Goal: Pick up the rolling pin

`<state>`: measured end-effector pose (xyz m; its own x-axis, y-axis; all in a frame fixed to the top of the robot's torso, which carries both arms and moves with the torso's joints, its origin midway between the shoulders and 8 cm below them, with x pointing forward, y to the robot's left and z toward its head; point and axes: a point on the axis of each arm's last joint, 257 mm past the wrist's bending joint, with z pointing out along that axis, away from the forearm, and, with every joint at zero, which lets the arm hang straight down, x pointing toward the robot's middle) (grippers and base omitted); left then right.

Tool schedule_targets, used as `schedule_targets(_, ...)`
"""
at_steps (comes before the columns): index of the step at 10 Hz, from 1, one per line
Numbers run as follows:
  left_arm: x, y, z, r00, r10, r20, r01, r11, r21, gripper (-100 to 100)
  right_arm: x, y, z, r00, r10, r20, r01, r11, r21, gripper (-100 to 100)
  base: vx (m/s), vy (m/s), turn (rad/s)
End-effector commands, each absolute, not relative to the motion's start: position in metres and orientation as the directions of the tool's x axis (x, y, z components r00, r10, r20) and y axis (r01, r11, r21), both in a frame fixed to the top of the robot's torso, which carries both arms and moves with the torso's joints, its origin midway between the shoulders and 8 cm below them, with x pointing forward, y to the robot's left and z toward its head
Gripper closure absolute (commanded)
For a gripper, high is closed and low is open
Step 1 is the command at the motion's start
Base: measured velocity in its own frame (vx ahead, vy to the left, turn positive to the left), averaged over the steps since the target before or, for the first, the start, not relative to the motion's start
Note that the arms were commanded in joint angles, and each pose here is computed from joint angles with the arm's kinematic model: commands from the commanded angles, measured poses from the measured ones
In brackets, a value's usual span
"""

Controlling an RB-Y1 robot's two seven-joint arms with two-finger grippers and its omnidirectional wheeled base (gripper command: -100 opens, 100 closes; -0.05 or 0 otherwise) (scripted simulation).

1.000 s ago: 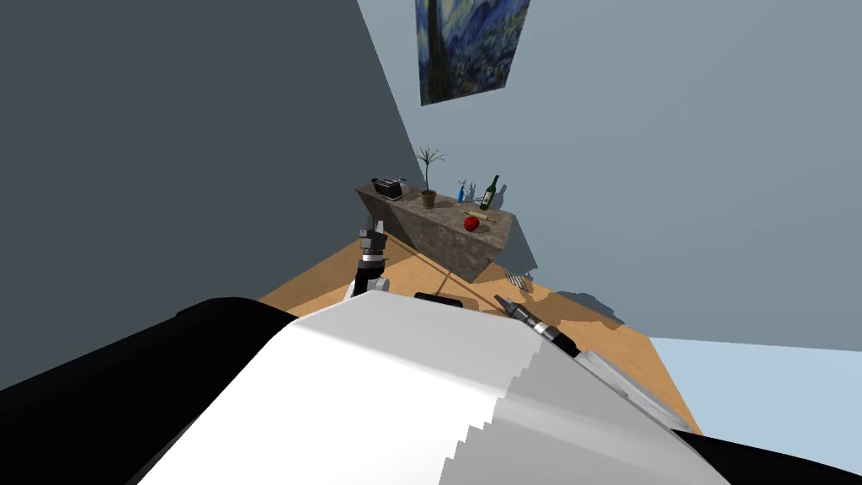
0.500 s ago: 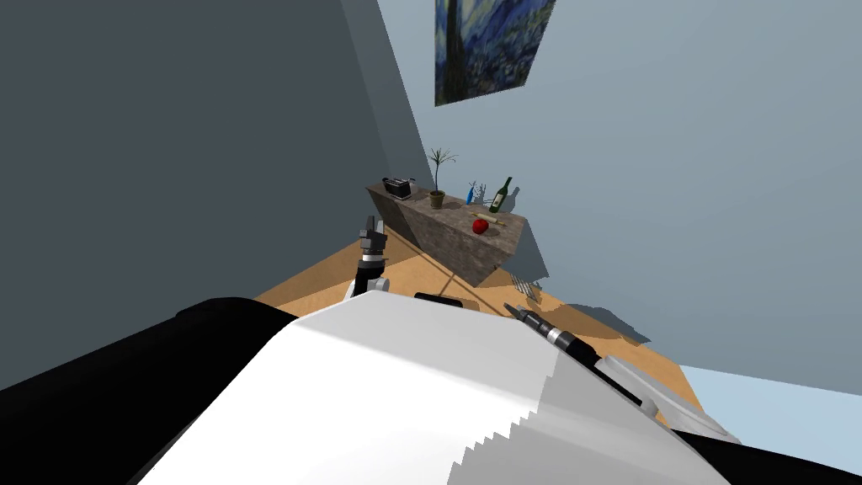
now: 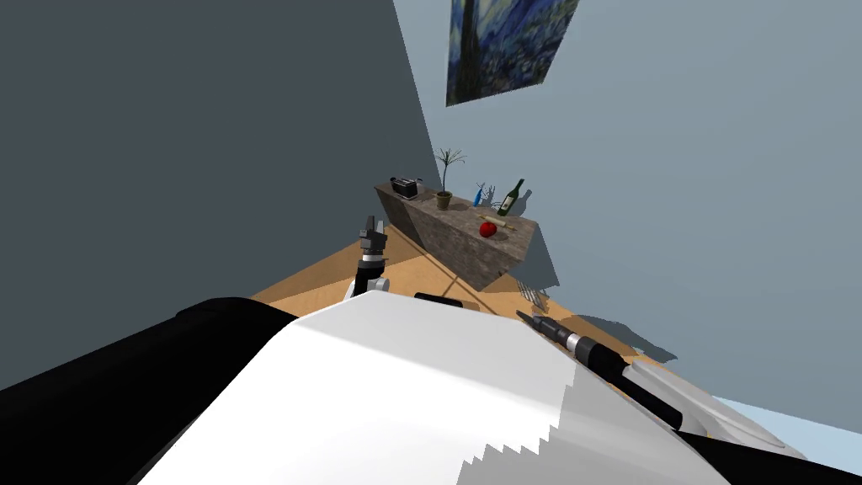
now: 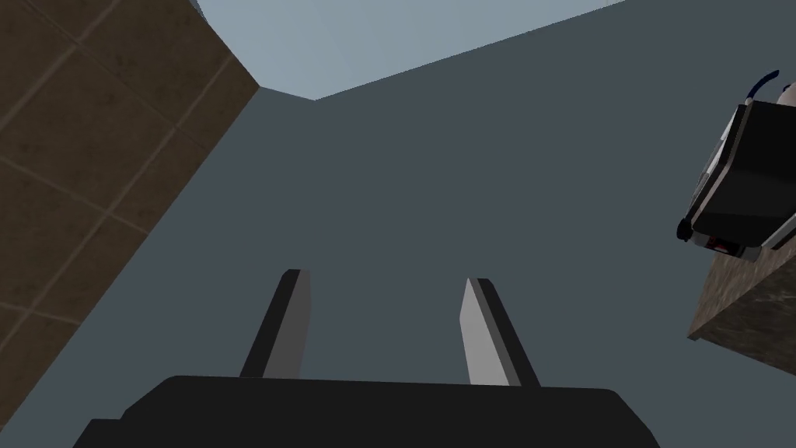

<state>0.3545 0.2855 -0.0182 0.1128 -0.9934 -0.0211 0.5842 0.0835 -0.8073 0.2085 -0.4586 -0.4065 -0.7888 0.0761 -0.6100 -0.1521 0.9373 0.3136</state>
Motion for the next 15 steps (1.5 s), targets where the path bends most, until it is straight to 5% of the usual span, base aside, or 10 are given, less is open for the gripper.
schedule_targets(1, 0.354, 0.286, -0.018, 0.113, -0.993, -0.021, 0.584, 0.084, -0.807, 0, 0.204, -0.477, -0.403, -0.804, 0.025, -0.593, -0.168, 0.949, 0.267, -100, 0.058, 0.029, 0.150)
schedule_targets(8, 0.354, 0.286, -0.018, 0.113, -0.993, -0.021, 0.584, 0.084, -0.807, 0, 0.184, -0.575, -0.383, -0.862, -0.165, -0.479, -0.219, 0.974, 0.058, -100, 0.097, 0.029, 0.176)
schedule_targets(15, 0.354, 0.286, -0.018, 0.113, -0.993, -0.021, 0.584, 0.084, -0.807, 0, 0.168, -0.678, -0.333, -0.897, -0.312, -0.314, -0.276, 0.949, -0.155, -100, 0.173, 0.027, 0.217)
